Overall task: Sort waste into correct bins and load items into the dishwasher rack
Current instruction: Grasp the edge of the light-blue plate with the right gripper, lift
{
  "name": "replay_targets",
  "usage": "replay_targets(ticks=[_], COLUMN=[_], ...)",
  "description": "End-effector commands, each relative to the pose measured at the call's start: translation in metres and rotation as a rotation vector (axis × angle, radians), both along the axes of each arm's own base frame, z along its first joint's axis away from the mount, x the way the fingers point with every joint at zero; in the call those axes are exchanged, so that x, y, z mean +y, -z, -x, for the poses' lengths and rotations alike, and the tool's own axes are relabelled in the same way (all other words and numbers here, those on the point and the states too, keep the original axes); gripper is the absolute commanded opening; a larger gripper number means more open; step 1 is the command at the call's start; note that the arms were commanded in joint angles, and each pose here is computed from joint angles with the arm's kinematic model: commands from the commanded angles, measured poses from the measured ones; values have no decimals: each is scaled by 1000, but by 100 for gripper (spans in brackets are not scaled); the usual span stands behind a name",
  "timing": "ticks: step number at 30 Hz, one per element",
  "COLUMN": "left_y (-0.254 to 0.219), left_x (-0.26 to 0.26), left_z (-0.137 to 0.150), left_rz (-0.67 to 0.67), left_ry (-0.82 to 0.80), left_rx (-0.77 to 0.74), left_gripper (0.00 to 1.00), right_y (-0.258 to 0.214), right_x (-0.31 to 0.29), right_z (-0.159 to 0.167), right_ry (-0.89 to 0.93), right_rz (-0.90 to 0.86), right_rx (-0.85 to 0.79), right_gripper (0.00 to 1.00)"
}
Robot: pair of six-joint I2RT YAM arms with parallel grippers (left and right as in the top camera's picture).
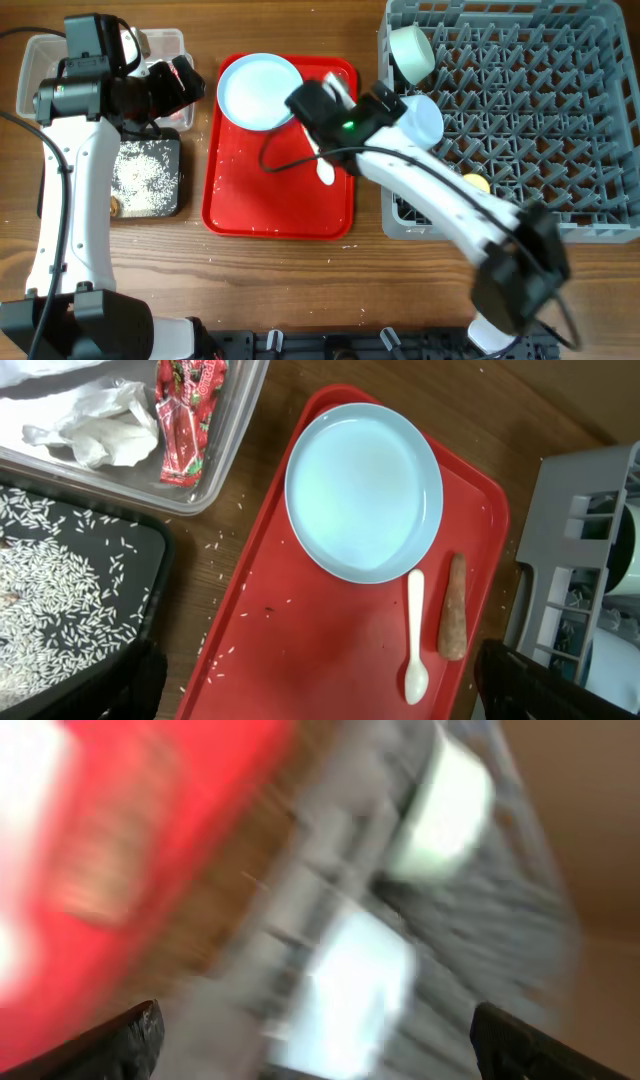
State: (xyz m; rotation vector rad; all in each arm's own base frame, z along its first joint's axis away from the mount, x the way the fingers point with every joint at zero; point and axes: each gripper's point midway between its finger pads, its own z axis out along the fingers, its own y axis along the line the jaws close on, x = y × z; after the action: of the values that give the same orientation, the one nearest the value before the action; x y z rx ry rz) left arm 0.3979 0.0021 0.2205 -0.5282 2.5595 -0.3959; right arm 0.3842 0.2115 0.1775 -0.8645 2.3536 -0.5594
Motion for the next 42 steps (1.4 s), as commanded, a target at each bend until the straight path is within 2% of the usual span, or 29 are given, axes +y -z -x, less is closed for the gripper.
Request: replay_targets(ticks=[1, 2, 5, 8, 12, 14, 15, 18, 22, 24, 30, 33, 35, 37, 39, 42], left_y=[-3, -3, -3, -3, -3, -3, -3, -3, -3, -3, -3, -3, -3, -3, -3, -3], left_x=[2, 2, 2, 2, 2, 2, 2, 2, 2, 2, 2, 2, 2, 2, 2, 2], left_z=[-2, -2, -2, -2, -2, -2, -2, -2, -2, -2, -2, -2, -2, -2, -2, -2], left_rz=[0, 0, 0, -1, 0, 0, 0, 0, 0, 0, 0, 0, 0, 0, 0, 0], left_ry=[-3, -3, -3, -2, -3, -3, -3, -3, -3, -3, -3, -3, -3, -3, -3, -3], left_rx=[-10, -10, -10, -10, -10, -10, -10, -10, -10, -10, -10, -10, -10, -10, -10, -10], left_gripper=[100, 100, 100, 100, 100, 100, 100, 100, 100, 100, 100, 100, 100, 100, 100, 100], right_y=[-53, -60, -54, -17, 54, 80, 91, 116, 126, 136, 168, 171, 174, 177, 182, 197], right_x=[100, 108, 120, 126, 129, 126, 122, 108, 101, 101, 96, 99, 99, 106, 110, 98], right_z=[37, 27, -11, -53, -62, -64, -66, -75, -97, -102, -116, -118, -117, -113, -105, -92], right_ry=[-238, -151, 10, 224, 466, 511, 528, 571, 580, 585, 600, 591, 592, 575, 568, 610], right_rz=[-657, -781, -942, -1041, -1086, -1047, -1019, -964, -996, -995, -1016, -1029, -1027, -1042, -1038, -965], right_rx=[180, 171, 66, -31, 56, 61, 49, 8, -38, -52, -54, -53, -49, -4, 50, 106], right_gripper=[100, 100, 100, 100, 100, 98, 95, 78, 60, 54, 44, 41, 31, 12, 4, 4])
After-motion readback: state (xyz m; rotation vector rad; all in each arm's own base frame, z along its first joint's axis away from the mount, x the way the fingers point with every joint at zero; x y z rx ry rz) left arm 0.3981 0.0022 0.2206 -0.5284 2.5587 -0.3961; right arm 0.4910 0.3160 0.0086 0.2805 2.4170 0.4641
